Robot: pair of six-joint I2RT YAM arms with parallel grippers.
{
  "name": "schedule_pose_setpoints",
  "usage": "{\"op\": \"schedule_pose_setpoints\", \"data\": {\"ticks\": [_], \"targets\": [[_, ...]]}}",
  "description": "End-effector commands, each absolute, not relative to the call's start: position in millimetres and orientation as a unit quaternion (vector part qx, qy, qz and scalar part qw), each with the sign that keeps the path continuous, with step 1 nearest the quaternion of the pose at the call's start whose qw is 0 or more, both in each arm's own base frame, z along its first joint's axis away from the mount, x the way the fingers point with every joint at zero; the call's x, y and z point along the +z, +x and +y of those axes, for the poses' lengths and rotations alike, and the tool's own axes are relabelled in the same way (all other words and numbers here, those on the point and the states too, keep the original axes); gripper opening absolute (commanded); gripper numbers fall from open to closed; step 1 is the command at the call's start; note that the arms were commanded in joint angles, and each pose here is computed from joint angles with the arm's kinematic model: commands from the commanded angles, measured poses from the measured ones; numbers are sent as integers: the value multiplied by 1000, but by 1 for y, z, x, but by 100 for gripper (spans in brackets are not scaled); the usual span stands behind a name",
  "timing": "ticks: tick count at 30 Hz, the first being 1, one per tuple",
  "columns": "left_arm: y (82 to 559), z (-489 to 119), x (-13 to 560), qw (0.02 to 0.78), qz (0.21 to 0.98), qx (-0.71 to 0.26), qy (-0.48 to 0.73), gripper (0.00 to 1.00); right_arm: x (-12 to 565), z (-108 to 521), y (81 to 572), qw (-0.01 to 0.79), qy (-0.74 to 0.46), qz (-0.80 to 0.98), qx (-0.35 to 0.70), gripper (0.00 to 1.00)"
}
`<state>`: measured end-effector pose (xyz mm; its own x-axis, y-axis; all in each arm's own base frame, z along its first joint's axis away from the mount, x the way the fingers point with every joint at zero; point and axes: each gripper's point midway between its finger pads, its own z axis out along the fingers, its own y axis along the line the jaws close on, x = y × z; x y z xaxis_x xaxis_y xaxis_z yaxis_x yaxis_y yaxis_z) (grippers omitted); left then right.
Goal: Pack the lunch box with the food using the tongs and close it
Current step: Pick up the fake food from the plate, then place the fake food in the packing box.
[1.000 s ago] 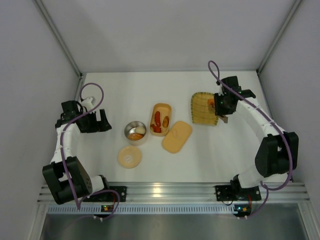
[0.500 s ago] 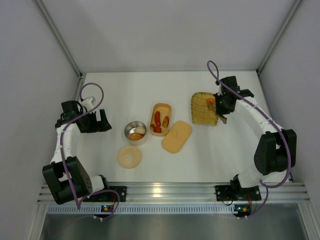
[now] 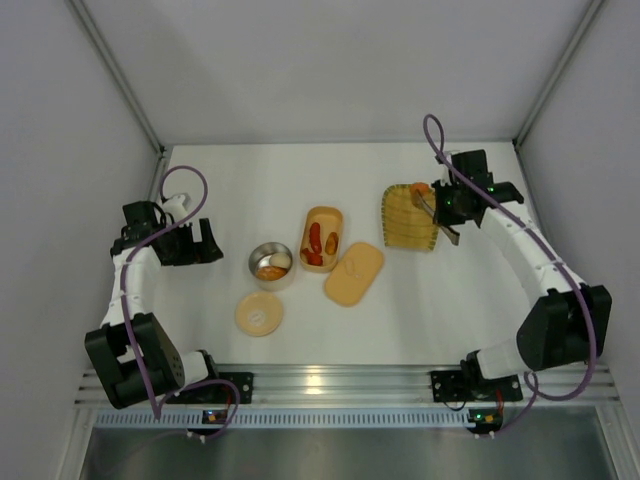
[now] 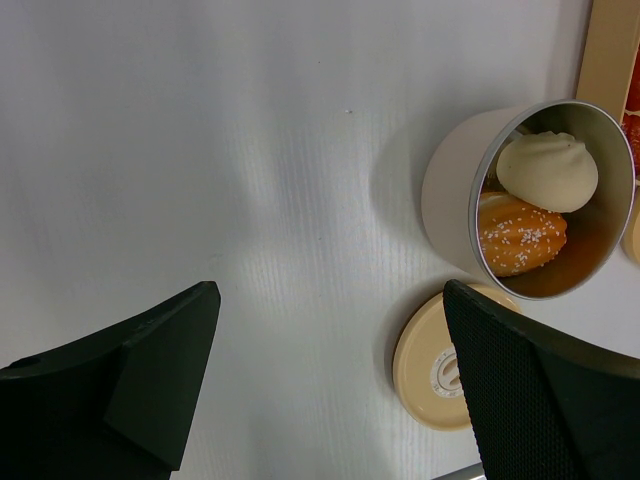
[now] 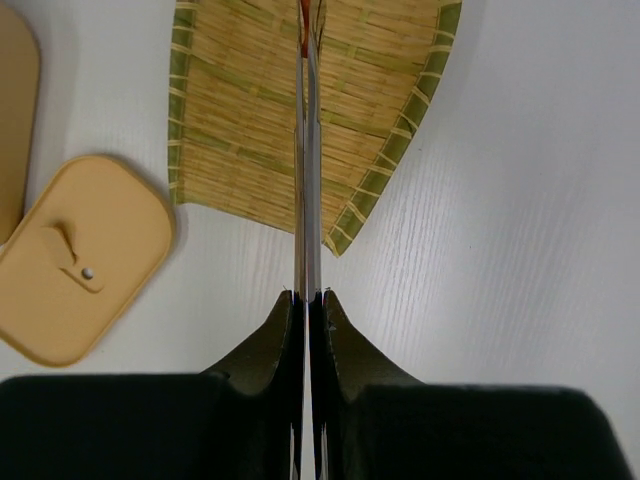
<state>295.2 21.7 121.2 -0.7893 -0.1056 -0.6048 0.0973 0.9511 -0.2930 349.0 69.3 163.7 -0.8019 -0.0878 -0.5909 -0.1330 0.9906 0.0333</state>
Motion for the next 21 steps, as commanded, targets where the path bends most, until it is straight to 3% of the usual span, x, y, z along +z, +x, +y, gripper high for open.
{"op": "schedule_pose_setpoints", "data": {"ticks": [1,11,21], "targets": [[302,24,128,345,926,-156,6,98,209,76,350,378,-84,920,57,0],[302,23,128,345,925,-157,5,98,225,105,329,384,-159,903,107,0],[301,23,127,343,926,-157,5,98,217,216,281,344,-322,862,188,0]]}}
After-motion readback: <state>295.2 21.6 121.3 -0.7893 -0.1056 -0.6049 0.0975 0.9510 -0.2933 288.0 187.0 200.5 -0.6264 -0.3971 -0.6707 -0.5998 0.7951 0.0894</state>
